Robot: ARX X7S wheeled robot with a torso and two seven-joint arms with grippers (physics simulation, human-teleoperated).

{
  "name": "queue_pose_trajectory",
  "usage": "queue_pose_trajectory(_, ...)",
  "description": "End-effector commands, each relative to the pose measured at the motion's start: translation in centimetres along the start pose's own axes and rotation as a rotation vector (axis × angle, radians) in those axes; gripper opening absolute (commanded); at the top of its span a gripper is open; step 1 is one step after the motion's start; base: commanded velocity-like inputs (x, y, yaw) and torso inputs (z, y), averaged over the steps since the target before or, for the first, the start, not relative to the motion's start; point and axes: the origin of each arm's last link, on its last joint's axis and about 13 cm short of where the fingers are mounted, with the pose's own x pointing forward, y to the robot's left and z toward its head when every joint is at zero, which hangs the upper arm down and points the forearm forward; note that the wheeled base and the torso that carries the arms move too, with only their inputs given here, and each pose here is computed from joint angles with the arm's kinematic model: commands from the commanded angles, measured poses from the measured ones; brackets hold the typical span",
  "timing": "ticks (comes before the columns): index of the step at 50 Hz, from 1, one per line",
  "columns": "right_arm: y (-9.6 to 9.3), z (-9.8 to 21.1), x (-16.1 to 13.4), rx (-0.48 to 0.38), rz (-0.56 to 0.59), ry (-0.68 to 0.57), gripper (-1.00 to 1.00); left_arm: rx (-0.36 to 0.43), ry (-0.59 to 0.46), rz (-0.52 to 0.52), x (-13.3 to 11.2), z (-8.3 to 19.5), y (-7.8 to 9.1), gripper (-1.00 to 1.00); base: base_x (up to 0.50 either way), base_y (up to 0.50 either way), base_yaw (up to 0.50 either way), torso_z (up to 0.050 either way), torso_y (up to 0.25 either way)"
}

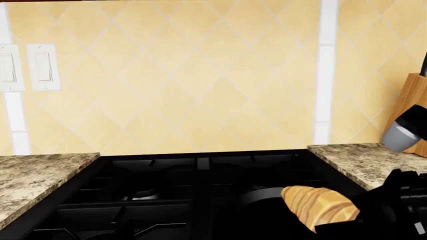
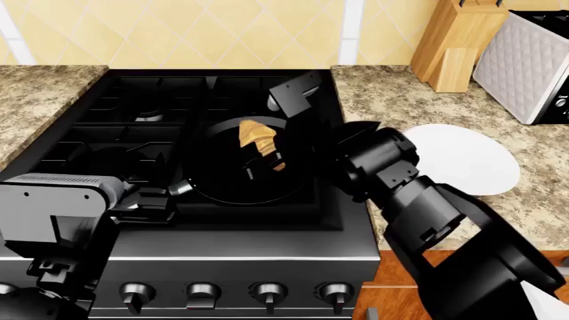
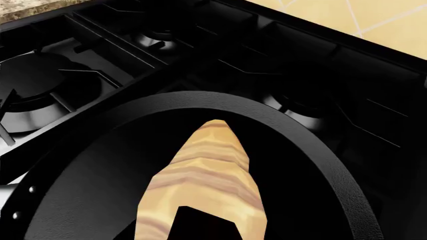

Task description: Pick the croissant and place it on the pan. Then turn on the stove to warm the croissant.

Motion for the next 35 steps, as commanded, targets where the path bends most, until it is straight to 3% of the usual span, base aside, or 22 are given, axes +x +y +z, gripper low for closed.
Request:
queue_pose_trajectory(1,-0.41,-0.26,0.58,-0.018,-0.005,0.008,-1.00,0.001,0.002,0.002,0.02,-0.08,0.00,1.00,0.00,0.00,0.00,0.000,0.000)
queue_pose_trajectory(35,-0.77,-1.12,0.88,-0.019,-0.007,0.039,-1.00,0.001,0.005,0.001,-0.16,0.13,-0.14,1.00,0.00,0.00,0.00,0.000,0.000)
